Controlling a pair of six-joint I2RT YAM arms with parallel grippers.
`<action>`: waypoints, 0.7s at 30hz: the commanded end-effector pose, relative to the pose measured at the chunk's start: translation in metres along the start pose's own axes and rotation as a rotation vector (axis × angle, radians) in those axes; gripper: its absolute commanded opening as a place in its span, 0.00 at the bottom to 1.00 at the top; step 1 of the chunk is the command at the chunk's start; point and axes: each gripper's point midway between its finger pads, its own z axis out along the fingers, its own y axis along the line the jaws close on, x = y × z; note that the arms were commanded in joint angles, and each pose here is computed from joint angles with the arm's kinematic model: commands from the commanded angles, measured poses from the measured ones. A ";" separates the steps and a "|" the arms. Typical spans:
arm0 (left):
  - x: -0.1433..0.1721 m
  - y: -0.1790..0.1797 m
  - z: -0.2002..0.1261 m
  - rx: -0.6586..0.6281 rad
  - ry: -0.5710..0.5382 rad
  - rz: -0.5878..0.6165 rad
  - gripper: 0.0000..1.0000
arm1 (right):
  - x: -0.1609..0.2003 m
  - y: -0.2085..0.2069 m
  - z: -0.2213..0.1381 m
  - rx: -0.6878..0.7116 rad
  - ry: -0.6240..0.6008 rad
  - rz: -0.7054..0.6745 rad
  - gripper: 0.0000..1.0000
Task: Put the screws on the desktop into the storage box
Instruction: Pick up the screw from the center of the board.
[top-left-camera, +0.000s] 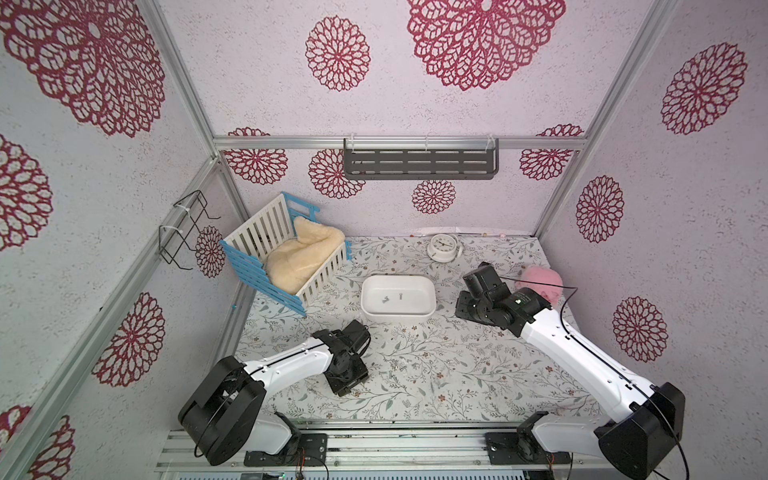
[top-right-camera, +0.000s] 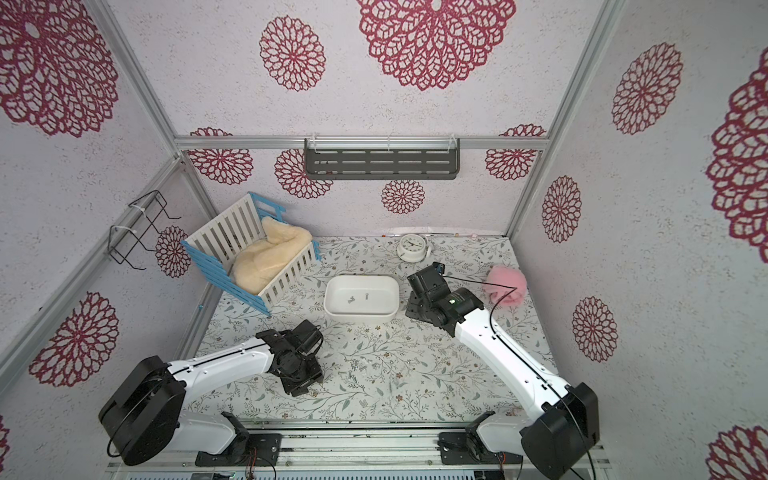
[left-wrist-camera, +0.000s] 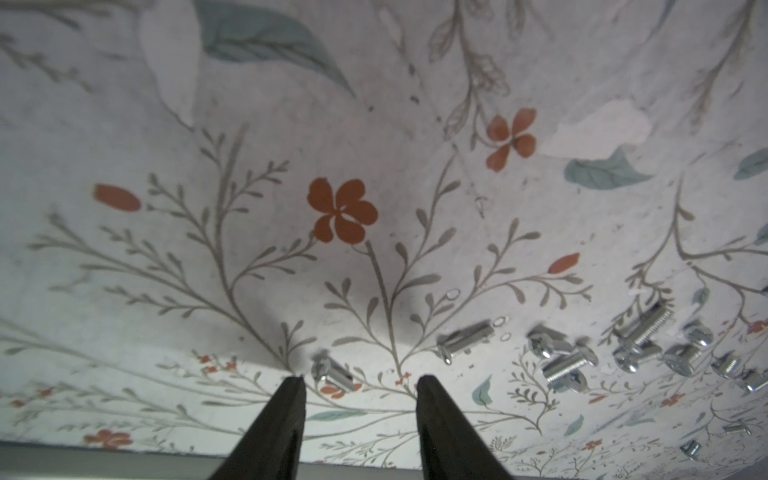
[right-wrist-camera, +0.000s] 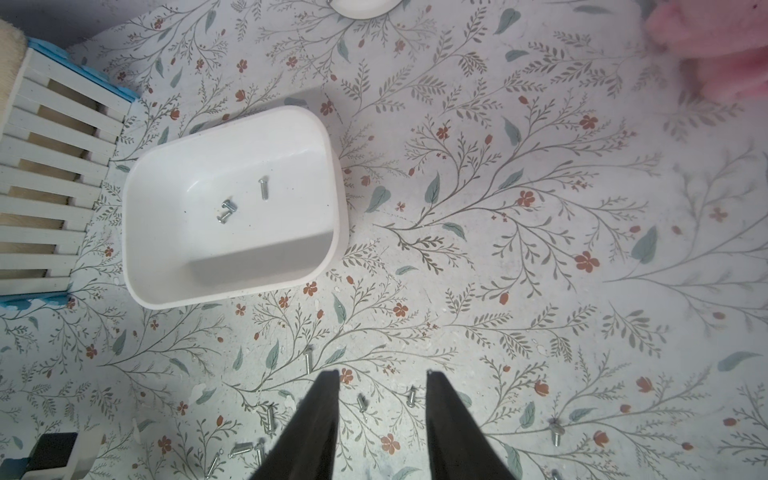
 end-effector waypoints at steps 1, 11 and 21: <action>-0.001 -0.004 0.000 0.021 -0.019 -0.019 0.47 | -0.011 0.009 -0.008 -0.056 -0.043 -0.005 0.39; 0.008 0.010 0.011 -0.030 0.001 -0.015 0.44 | -0.010 0.010 -0.001 -0.058 -0.026 -0.012 0.39; 0.007 0.017 0.017 -0.067 -0.002 0.012 0.31 | -0.006 0.011 0.004 -0.067 -0.018 -0.014 0.39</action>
